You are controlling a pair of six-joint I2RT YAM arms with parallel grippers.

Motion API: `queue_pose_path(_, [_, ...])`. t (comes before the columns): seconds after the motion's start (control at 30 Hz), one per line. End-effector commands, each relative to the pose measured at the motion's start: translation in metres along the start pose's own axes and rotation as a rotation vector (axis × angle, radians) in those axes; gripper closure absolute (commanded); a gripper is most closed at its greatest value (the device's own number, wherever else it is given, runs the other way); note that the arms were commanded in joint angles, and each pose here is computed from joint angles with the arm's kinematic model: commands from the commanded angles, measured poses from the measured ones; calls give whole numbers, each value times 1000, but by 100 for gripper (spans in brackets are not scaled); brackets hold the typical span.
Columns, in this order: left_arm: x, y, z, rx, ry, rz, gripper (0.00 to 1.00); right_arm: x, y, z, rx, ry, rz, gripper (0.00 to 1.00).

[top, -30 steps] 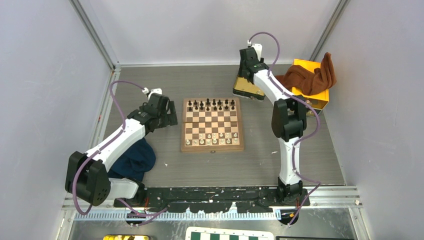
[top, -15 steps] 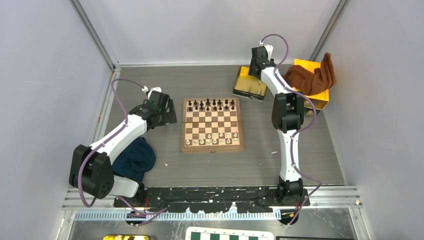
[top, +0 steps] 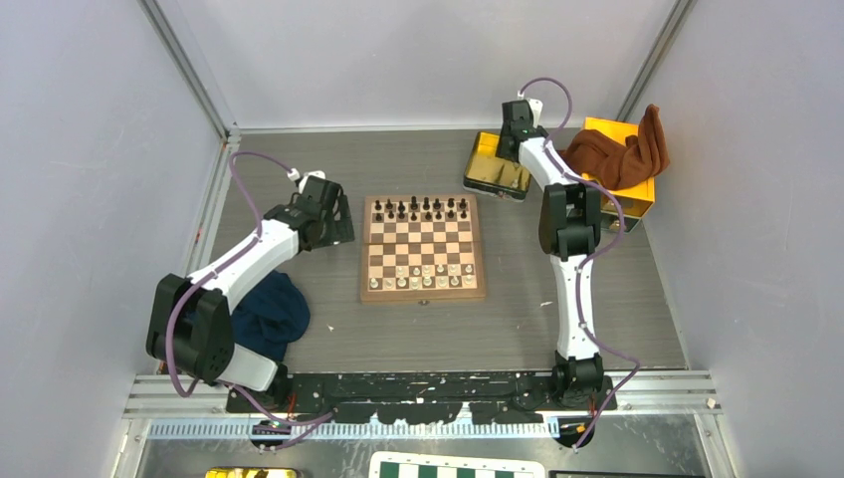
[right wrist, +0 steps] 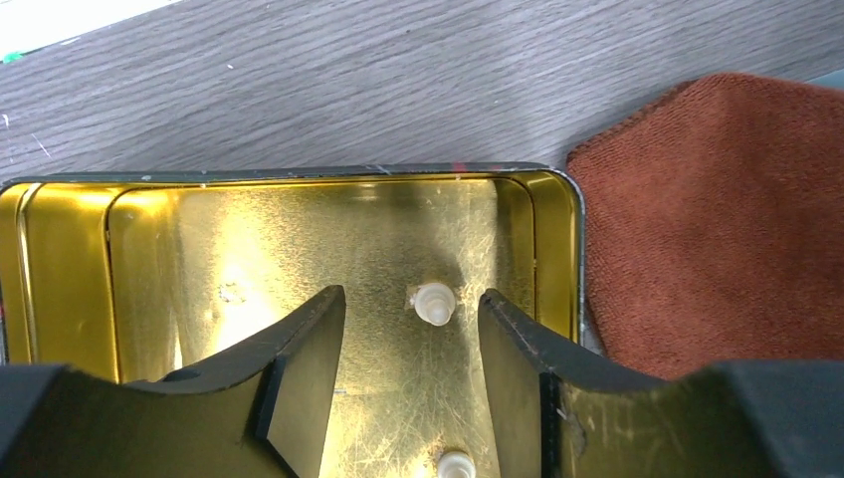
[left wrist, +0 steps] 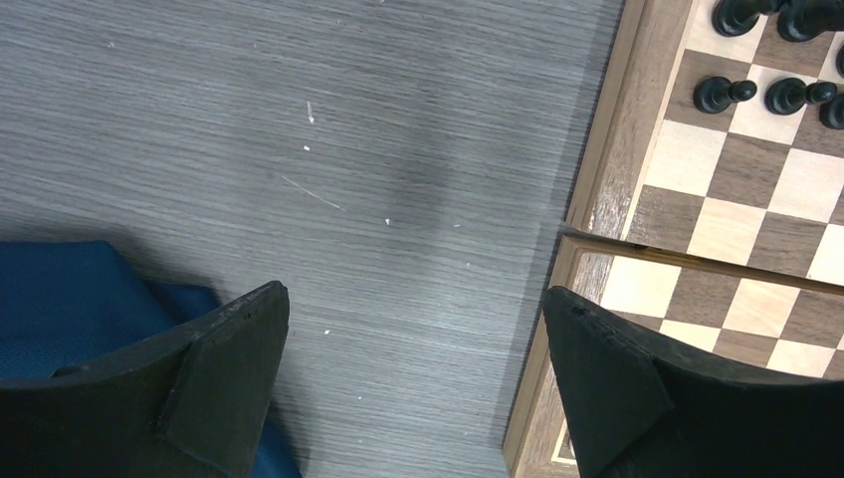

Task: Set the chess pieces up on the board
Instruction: Pick up the chess piece from the storage box.

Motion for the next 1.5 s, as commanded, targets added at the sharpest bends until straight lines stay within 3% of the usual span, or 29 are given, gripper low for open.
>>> queue_pose_path(0.0, [4, -6, -19, 24, -51, 1, 0, 7, -3, -29, -52, -75, -11, 44])
queue_pose_path(0.43, [-2, -7, -20, 16, -39, -8, 0, 0, -5, -20, -60, -48, -10, 54])
queue_pose_path(1.47, [-6, -4, -21, 6, -26, -11, 0, -2, -5, -4, -64, -5, 1, 61])
Point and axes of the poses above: each gripper's point midway between its finger pads, its own x axis back along the fingers, its own y axis along the line the jaws close on, z = x × y, the point moved 5 cm from there along x, back along the fingers, and after that the axes turned 14 degrees about x, right-handed, at the moved point
